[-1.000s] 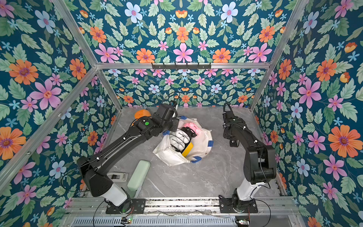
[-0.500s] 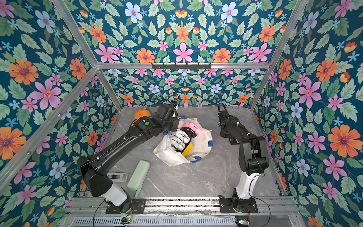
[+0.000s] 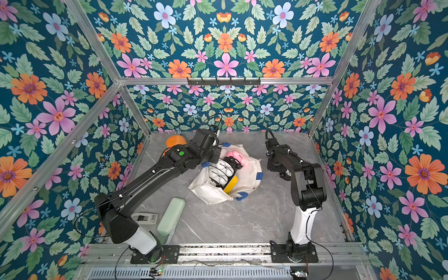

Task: Take the alarm clock out of the canvas bag
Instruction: Place the alarm at the center of the board.

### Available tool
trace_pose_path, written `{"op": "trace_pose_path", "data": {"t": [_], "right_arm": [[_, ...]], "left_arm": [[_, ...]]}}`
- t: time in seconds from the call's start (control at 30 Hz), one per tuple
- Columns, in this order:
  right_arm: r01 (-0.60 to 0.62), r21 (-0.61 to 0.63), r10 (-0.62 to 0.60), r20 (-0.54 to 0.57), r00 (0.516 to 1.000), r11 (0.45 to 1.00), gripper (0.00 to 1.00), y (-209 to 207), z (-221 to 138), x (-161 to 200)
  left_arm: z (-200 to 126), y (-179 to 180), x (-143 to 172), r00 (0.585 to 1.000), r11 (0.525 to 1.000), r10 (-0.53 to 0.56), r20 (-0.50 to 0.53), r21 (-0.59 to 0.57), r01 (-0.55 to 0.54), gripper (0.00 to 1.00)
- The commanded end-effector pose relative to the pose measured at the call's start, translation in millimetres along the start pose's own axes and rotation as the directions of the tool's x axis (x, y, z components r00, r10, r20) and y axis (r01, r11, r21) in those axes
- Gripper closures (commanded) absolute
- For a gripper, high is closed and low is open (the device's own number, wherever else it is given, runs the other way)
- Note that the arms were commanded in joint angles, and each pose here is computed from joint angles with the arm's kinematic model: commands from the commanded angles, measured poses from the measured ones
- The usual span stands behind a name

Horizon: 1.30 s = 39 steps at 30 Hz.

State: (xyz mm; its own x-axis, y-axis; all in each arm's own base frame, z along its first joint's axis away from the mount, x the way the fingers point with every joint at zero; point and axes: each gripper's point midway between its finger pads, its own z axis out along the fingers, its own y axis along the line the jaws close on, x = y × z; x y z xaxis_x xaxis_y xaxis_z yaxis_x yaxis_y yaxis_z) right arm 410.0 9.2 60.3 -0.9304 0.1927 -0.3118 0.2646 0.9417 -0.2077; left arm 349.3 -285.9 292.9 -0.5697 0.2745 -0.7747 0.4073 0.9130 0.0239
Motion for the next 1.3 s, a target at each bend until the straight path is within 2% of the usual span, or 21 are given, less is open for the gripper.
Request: {"op": "trace_pose_path", "data": {"t": [0.0,0.4,0.63,0.83,0.97,1.17,1.27], "right_arm": [[-0.005,-0.021,0.005,-0.021,1.0,1.0,0.75,4.8,1.9,2.7],[-0.002,-0.068,-0.001,-0.05,0.999,0.998,0.73,15.7,11.2,10.1],[-0.016,-0.07,0.013,-0.033,0.999,0.997,0.59,9.3,0.1,14.3],[-0.044,-0.153,0.053,0.058,0.997,0.987,0.53,4.1,-43.9,9.2],[-0.088,-0.229,0.132,0.185,0.974,0.969,0.48,-6.4,-86.6,3.8],[-0.093,-0.438,0.247,0.31,0.918,0.894,0.46,-5.2,-139.5,13.6],[-0.032,-0.585,0.284,0.344,0.895,0.81,0.46,6.7,-172.8,22.6]], "left_arm": [[-5.1,0.2,-11.3,0.999,1.0,-0.016,0.047,0.001,0.016,1.0],[-7.2,4.8,-7.9,0.999,1.0,-0.02,0.05,-0.015,0.021,1.0],[-6.9,2.6,-11.2,0.998,1.0,-0.026,0.049,-0.008,0.027,1.0],[-9.9,1.2,-12.1,0.998,0.999,-0.037,0.053,0.007,0.037,1.0],[-13.2,1.4,-11.2,0.998,0.999,-0.03,0.054,0.013,0.029,1.0],[-20.5,-13.5,-13.4,0.992,0.992,-0.007,0.122,0.122,-0.009,1.0],[-25.5,-16.6,-17.8,0.988,0.989,0.002,0.151,0.145,-0.024,1.0]]}}
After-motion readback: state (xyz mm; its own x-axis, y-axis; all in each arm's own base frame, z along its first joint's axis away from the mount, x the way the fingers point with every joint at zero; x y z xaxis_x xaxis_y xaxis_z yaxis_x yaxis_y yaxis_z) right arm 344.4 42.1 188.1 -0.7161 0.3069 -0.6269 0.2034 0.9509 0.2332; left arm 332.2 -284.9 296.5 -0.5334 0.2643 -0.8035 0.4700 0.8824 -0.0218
